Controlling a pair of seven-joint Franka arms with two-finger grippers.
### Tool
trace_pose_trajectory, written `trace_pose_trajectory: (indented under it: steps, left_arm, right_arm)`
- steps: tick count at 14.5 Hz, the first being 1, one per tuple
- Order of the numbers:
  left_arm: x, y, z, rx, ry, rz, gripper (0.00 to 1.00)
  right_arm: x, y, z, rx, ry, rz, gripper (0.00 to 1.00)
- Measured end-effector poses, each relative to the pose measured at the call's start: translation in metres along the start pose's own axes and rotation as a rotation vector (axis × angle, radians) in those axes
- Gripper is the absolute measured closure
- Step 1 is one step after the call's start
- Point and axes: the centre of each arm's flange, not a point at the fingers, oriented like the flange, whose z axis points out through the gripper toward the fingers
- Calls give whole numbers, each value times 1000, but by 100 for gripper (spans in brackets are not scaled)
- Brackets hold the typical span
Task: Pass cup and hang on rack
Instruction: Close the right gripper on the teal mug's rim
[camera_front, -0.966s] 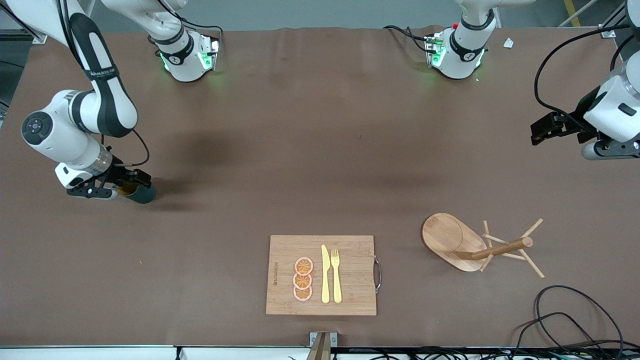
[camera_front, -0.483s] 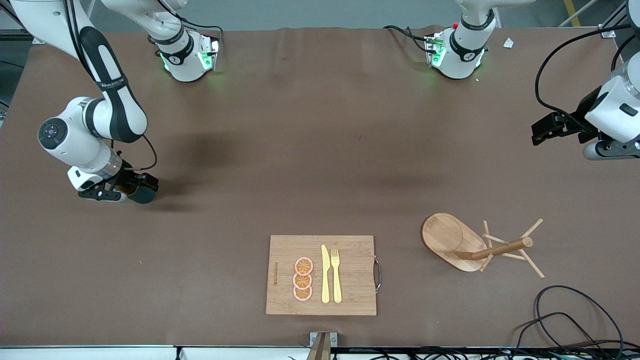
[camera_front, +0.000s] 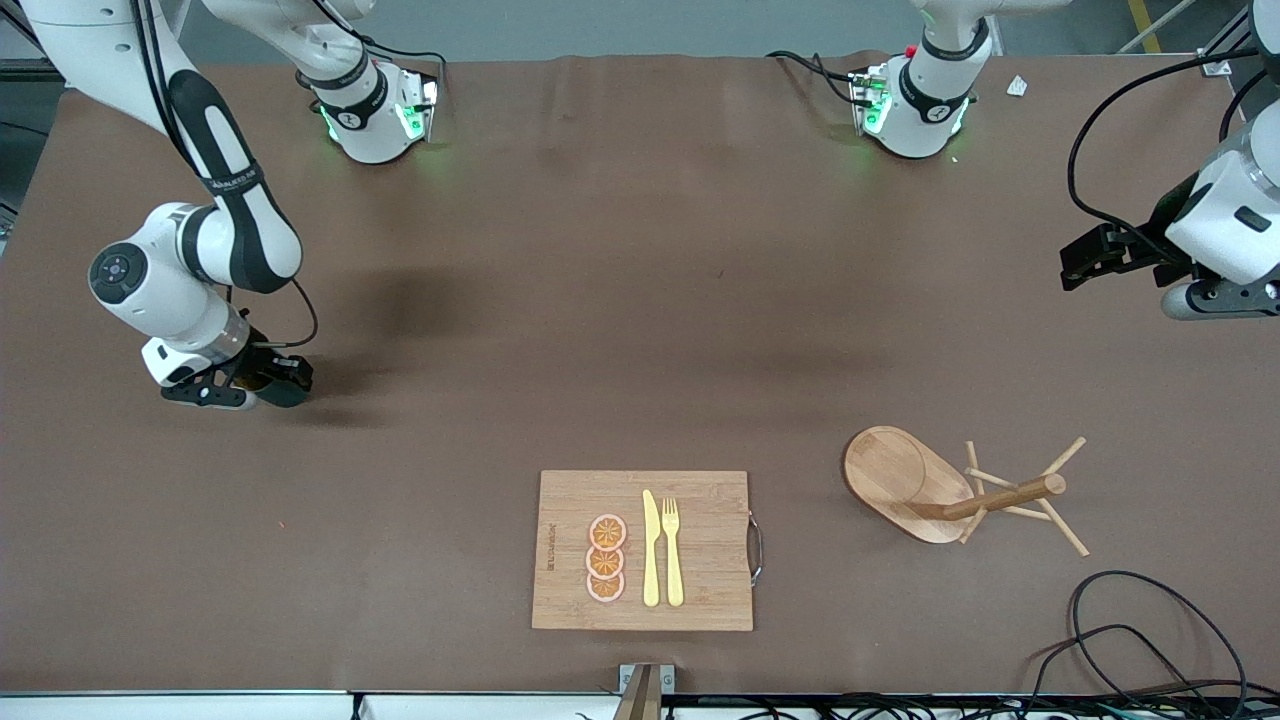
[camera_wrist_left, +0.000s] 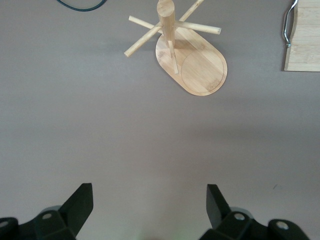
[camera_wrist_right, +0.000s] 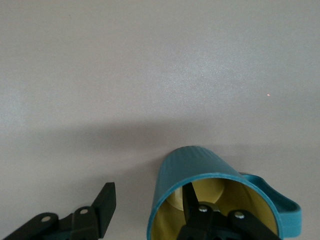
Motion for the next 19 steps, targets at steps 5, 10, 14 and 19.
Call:
trace_pose_trajectory:
  steps: [5, 10, 14, 19]
  left_arm:
    - [0, -2, 0, 0, 1, -4, 0]
    - [0, 2, -1, 0, 2, 4, 0]
    - [0, 4, -1, 0, 3, 7, 0]
    - [-1, 5, -2, 0, 4, 9, 0]
  right_arm:
    - [0, 0, 0, 0, 0, 1, 74]
    - [1, 1, -1, 0, 4, 1, 95]
    - [0, 0, -1, 1, -7, 1, 95]
    - [4, -33, -42, 33, -104, 151, 95]
